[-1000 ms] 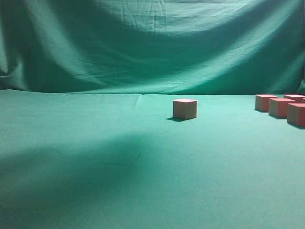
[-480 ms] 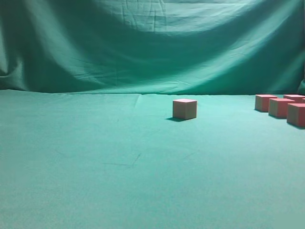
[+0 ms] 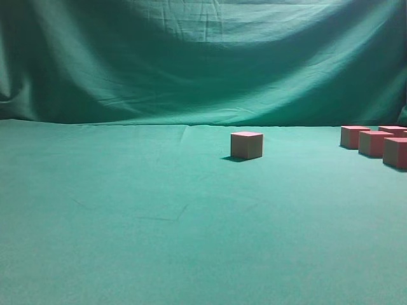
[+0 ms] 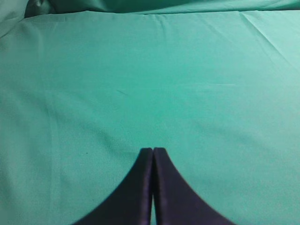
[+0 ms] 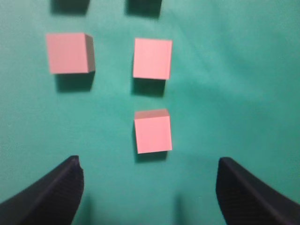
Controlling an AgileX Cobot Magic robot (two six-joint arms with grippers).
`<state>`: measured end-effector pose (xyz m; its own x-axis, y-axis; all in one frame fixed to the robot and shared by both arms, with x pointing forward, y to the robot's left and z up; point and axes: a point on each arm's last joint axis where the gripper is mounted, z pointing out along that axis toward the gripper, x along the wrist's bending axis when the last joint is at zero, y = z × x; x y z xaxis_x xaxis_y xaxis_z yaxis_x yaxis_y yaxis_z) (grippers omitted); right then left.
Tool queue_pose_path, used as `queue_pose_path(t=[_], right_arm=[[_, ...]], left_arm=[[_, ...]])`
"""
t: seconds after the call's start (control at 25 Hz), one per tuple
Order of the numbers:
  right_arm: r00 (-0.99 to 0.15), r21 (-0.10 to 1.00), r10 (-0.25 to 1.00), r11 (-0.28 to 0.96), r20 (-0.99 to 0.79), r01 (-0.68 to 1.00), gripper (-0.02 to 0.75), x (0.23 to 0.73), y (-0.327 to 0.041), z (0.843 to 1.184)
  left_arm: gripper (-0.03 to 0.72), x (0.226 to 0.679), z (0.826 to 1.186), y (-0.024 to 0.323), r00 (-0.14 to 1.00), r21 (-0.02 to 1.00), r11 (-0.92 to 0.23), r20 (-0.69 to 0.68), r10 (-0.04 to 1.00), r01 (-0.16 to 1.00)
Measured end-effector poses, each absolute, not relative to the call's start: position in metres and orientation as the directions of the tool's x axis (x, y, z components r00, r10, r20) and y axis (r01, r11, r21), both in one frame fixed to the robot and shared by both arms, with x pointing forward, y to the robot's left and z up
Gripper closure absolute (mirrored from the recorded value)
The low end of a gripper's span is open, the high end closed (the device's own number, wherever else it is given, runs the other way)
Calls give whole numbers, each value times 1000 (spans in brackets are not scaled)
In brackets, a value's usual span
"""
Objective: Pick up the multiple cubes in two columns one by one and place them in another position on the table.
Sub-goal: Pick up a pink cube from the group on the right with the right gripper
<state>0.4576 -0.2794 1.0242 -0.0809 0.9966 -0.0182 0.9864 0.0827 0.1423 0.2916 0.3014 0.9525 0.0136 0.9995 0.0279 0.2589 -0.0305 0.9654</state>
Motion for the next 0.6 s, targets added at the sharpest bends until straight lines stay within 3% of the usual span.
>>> queue_pose_path(t=[0.32, 0.6], right_arm=[[-43, 175, 999, 43, -4, 984, 169, 448, -288, 986], [-67, 126, 998, 68, -8, 990, 169, 460, -288, 959]], left_arm=[[688, 292, 953, 301, 14, 965, -31, 28, 1000, 259], [688, 292, 953, 301, 14, 965, -31, 28, 1000, 259]])
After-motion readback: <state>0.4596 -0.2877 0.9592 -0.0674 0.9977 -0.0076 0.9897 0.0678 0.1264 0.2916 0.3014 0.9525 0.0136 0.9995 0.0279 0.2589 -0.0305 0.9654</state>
